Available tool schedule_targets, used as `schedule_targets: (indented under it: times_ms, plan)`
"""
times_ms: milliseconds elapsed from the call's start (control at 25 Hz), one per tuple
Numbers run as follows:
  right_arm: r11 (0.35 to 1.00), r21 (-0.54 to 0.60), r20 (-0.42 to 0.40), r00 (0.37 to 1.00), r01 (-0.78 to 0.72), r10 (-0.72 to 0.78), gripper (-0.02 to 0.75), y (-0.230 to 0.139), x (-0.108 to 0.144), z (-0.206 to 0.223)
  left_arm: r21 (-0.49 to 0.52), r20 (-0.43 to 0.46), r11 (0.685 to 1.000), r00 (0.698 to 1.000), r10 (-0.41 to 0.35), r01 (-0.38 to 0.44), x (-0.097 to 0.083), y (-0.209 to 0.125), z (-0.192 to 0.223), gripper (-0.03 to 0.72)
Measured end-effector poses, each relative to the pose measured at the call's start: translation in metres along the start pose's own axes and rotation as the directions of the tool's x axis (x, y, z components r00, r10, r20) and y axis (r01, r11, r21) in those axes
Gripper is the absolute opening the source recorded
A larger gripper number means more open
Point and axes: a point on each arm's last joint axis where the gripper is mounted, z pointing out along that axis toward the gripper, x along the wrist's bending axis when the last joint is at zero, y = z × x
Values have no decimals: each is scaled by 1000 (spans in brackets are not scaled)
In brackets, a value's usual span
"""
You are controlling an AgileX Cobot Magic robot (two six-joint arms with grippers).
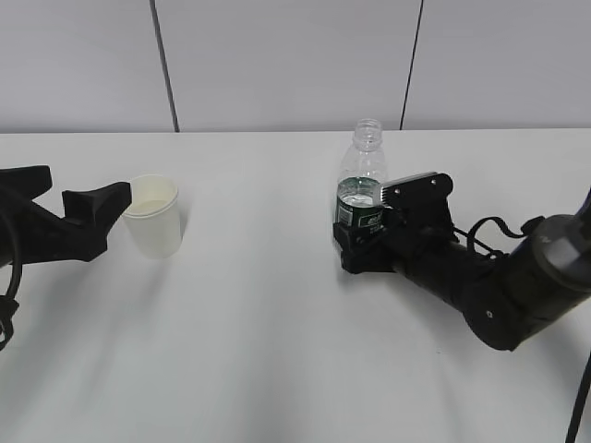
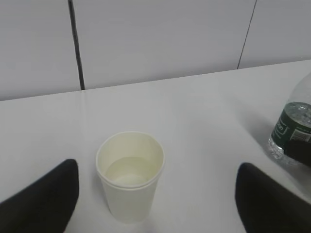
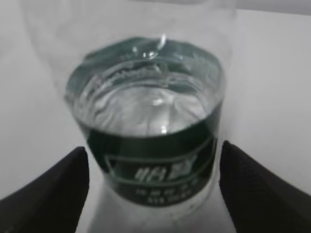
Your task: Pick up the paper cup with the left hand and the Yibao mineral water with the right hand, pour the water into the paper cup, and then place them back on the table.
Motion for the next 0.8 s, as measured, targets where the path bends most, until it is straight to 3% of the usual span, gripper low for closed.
schedule_targets:
  times_ms: [280,480,560,720,800]
  plan:
    - [1000,14,-8,1000,-2,2,617,-13,2,-35,4,0,1000,1000,0,0,0,0,0,591]
    - [1000,-4,-19,1000,17,-18,615,26,5,-61,79,20,997,1000,-2,1,-6,13,-2,591]
    - [998,50,-20,999,36,-35,611,44,6,-74,145,34,989,999,0,-5,-11,28,-2,591]
    - [969,240,-11,998,66,-65,591,75,7,-113,325,57,945,998,9,-27,-21,62,-8,591]
    - [936,345,10,997,73,-81,584,87,7,-133,446,60,895,998,-3,-24,-25,74,-13,588]
